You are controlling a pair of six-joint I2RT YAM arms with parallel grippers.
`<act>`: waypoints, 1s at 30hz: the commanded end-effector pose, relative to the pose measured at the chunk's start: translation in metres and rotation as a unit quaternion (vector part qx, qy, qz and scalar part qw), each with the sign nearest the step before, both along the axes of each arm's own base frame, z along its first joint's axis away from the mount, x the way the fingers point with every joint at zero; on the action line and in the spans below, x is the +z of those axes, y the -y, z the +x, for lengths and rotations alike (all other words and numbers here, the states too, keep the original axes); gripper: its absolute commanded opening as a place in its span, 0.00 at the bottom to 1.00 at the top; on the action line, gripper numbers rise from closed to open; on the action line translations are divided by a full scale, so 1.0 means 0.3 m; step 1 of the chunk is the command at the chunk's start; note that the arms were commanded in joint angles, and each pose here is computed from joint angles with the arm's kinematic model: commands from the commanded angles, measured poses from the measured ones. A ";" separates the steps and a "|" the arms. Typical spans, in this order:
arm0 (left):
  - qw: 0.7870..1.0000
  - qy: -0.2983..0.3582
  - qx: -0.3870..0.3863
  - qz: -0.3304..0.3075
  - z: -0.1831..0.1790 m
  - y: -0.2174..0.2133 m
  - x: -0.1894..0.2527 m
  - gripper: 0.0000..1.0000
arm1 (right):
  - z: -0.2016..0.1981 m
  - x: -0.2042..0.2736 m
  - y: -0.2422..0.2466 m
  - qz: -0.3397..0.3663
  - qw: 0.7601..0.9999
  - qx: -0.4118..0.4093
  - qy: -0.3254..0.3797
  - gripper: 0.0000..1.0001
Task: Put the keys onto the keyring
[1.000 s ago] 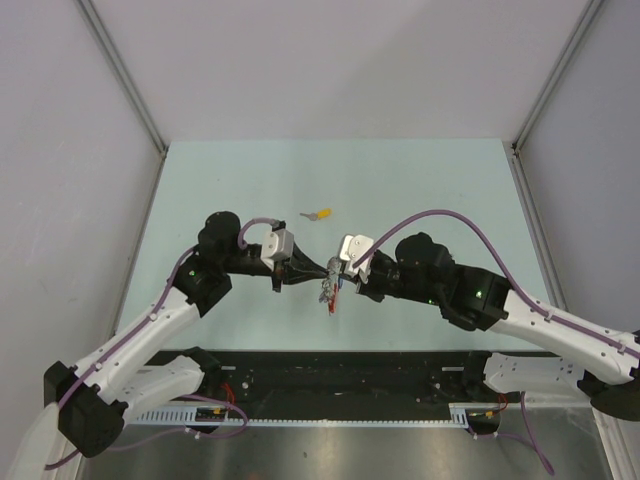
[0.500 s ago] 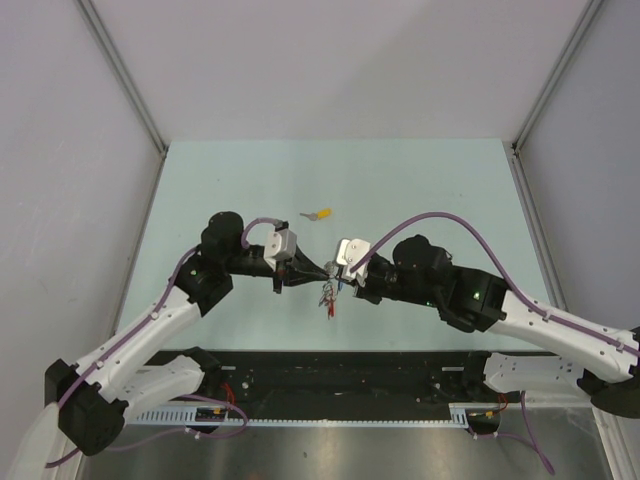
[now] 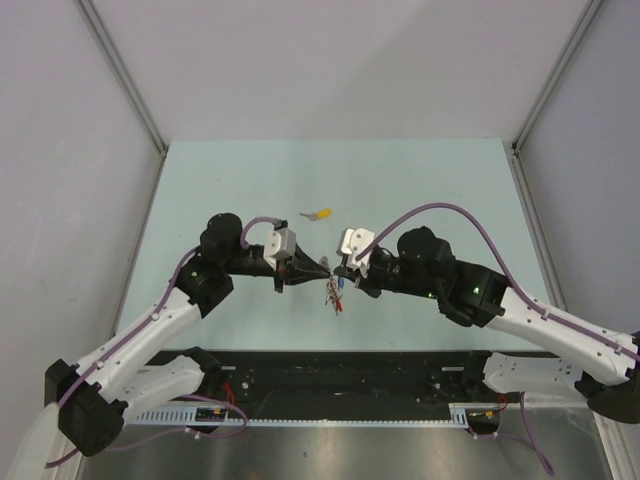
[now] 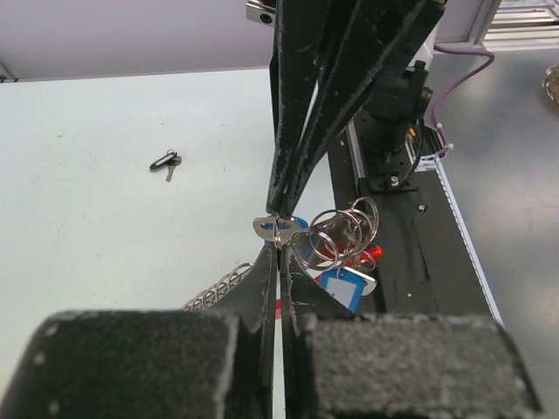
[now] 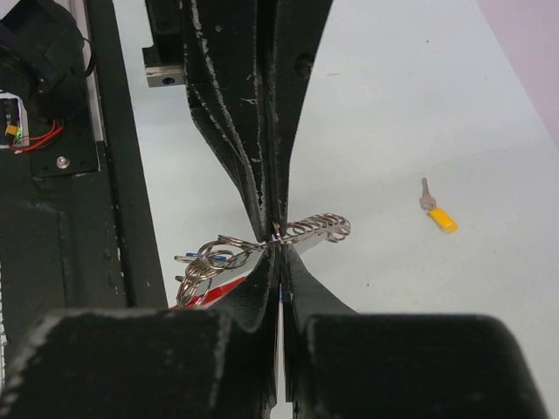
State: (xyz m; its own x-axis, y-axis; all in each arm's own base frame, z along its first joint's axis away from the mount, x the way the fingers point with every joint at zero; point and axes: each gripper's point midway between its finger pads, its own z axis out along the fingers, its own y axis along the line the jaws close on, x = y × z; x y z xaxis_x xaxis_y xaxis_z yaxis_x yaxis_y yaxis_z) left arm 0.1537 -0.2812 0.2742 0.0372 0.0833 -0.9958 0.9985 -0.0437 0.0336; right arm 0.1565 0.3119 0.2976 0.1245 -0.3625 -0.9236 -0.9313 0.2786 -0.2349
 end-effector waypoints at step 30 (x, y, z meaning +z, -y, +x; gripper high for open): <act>0.969 0.049 0.210 -0.117 -0.039 -0.221 0.070 0.00 | 0.267 -0.646 0.212 -0.045 0.929 -0.303 -0.207 0.00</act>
State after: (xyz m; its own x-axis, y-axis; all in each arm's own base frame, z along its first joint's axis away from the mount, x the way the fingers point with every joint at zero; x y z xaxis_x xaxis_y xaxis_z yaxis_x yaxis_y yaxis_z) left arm 0.1379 -0.2227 0.2961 0.1479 -0.1129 -0.9825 0.9385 0.3294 0.1034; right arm 0.2157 0.2359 0.1073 -0.4940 -0.4344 -0.7532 -0.6908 0.7221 0.0367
